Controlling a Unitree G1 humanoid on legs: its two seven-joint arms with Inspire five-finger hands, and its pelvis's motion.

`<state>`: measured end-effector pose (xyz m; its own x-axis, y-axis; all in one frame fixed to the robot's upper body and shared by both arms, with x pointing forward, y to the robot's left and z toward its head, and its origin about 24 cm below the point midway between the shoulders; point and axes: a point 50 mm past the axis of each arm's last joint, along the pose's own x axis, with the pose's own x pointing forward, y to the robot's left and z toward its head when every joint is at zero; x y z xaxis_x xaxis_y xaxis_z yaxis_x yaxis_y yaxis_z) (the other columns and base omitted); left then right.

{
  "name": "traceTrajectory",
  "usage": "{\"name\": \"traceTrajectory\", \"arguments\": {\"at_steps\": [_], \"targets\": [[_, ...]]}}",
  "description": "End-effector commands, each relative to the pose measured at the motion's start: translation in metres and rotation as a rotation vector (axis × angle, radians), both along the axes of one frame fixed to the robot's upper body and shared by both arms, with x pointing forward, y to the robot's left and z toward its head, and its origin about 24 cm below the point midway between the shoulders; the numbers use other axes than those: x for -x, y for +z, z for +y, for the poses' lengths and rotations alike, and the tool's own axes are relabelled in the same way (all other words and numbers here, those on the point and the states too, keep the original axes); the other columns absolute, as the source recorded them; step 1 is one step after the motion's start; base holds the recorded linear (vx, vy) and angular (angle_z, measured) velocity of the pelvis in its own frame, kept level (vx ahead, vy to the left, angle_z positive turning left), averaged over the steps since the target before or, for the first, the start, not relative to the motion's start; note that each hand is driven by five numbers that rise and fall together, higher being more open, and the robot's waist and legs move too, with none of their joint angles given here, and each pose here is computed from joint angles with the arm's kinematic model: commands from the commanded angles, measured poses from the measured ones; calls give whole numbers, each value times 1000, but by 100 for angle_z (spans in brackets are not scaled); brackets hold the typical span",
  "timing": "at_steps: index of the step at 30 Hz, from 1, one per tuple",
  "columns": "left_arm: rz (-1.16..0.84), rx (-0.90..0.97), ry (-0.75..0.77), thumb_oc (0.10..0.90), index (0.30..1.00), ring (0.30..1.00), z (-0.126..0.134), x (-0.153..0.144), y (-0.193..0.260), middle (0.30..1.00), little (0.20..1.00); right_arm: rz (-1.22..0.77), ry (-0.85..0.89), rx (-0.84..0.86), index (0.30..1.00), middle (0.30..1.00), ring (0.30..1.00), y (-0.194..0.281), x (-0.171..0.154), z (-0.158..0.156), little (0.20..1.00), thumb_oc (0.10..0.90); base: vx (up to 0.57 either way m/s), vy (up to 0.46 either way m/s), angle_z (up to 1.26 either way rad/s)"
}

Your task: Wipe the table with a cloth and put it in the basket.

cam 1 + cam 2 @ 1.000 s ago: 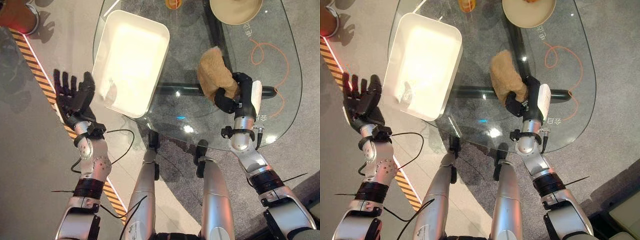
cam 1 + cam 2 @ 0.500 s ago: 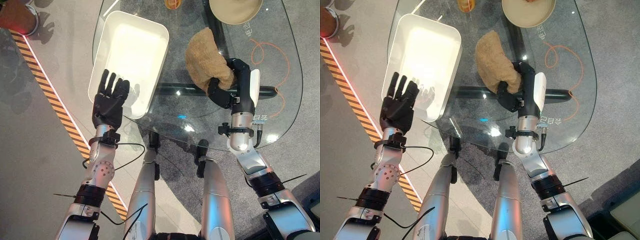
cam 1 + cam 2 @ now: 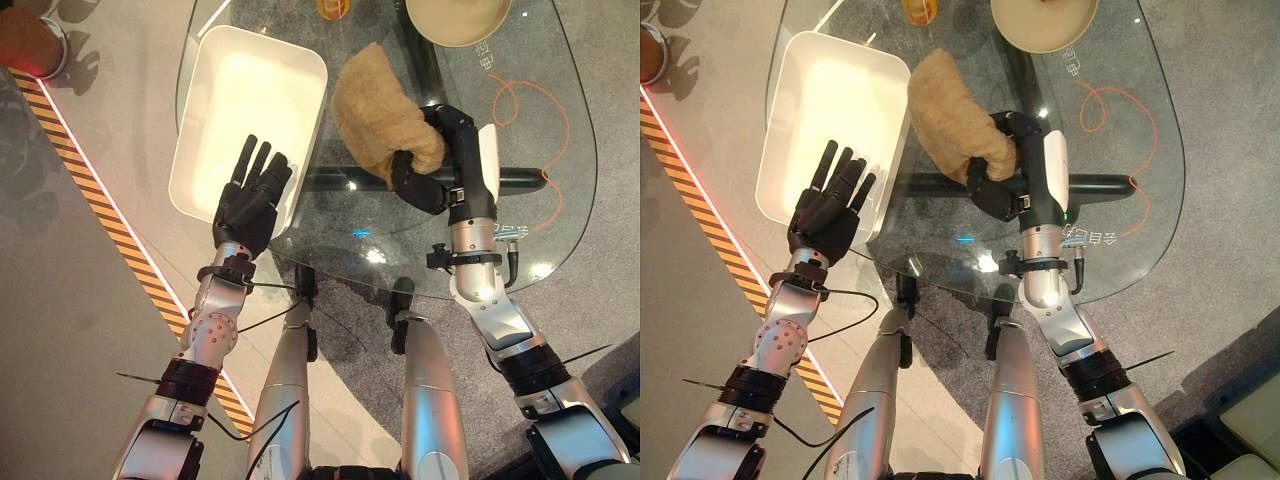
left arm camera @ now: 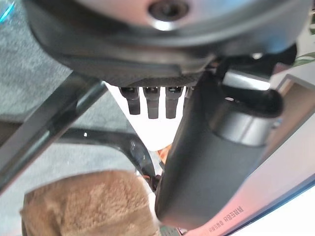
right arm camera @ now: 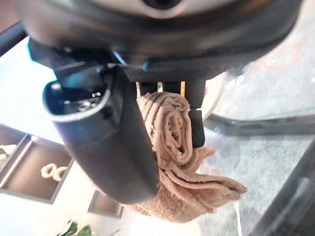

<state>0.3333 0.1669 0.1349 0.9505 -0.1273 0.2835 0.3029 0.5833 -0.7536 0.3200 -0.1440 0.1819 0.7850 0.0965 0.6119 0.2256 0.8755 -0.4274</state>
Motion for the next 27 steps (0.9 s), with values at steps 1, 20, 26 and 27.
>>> {"name": "traceTrajectory", "arguments": {"at_steps": [1,20,26,27], "targets": [[-243,74,-117,800,900,900,-16,6,49,900,900,-425,317,-76,300,300,300,82,42,41,200,100,0,0,0],[-248,46,-254,800,900,900,-38,5,50,900,900,-321,469,-1,300,300,300,74,42,68,200,100,0,0,0],[-275,55,-283,800,900,900,-40,7,53,900,900,-300,476,14,300,300,300,73,41,69,200,100,0,0,0],[-283,56,-285,800,900,900,-41,7,54,900,900,-296,476,15,300,300,300,72,41,70,200,100,0,0,0]]}}
